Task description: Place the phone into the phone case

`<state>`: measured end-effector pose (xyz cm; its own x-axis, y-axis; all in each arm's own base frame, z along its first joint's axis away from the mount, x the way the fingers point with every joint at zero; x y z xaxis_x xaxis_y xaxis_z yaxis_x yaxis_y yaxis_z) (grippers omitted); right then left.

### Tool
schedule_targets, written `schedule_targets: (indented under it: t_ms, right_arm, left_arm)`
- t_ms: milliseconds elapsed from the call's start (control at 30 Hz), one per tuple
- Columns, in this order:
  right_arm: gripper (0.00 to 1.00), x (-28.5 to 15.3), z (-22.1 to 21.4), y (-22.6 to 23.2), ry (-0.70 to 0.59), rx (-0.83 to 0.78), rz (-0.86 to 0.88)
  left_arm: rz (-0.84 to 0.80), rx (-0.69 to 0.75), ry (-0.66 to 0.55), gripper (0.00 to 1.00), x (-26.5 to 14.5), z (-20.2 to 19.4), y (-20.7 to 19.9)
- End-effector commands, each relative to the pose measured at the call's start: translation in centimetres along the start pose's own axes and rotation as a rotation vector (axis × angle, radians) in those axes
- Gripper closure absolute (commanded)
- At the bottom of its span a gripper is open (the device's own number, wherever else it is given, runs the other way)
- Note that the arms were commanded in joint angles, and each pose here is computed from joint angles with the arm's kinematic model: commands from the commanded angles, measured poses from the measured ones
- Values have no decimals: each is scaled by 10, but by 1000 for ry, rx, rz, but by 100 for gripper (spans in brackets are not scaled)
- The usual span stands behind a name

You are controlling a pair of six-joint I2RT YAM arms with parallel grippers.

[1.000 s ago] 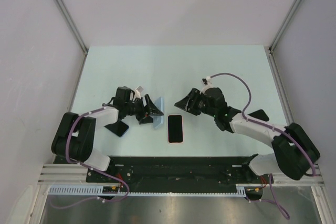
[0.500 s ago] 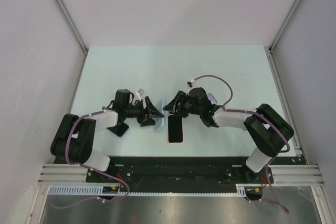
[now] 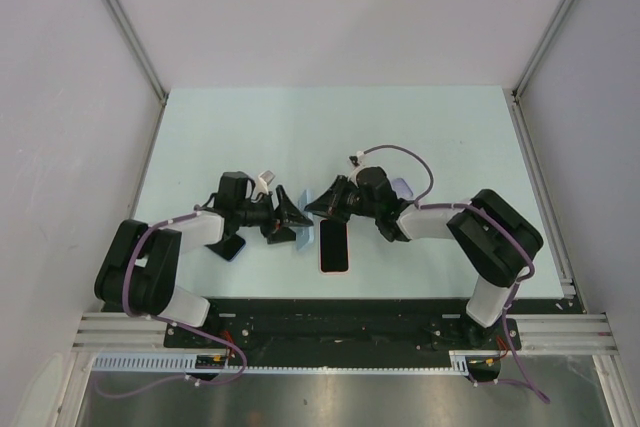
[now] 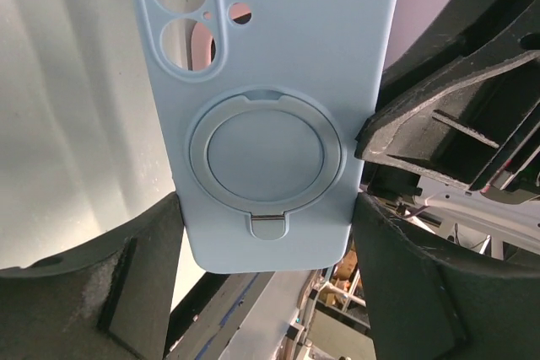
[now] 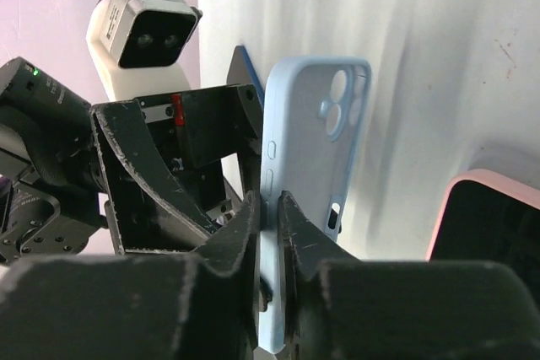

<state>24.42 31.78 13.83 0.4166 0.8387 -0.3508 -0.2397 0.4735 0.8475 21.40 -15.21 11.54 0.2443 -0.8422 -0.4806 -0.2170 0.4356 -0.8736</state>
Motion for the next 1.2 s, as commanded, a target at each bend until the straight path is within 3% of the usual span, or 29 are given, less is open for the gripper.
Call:
schedule_targets:
  t_ms: [0, 133, 200, 233, 533, 700, 800, 967, 1167]
  right_arm:
    - [100, 2, 5, 21, -14, -3, 86]
    - [100, -4, 7, 29, -44, -19, 63]
    - [100, -6, 8, 29, -50, -22, 25]
    - [100, -6, 8, 30, -48, -25, 15]
    - [100, 0, -11, 37, -22, -115, -190]
    - [100, 9, -17, 48, -37, -193, -363]
    - [100, 19, -26, 53, -39, -243, -433]
    - [100, 37, -45, 52, -9, -356, -578]
    - [100, 65, -61, 42, 25, -444, -691]
  left_arm:
    - [-35, 51, 25, 41, -4, -4, -9]
    - [7, 98, -7, 13, -8, -1, -11]
    - [74, 77, -10, 8, -13, -4, -10]
    - [106, 105, -49, 1, -16, -1, -11]
    - [468, 110, -313, 0, -59, 3, -16]
    - [755, 27, -677, 0, -108, 17, -12]
    - [773, -41, -785, 0, -130, 20, -6]
    - [828, -126, -861, 0, -145, 21, 4]
    - [945, -356, -891, 2, -158, 28, 27]
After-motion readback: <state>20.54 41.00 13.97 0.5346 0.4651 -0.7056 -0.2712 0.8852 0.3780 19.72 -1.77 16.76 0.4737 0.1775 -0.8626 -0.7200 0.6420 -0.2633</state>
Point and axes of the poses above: each gripper's point midway between its finger pads, its own x axis out along the fingers, its own y axis along the line the jaws close on, z = x × y, the point moved 8 cm from there along -x, back along the fingers, and after that the axes turned 9 degrees about -x, right-handed, at the moved point
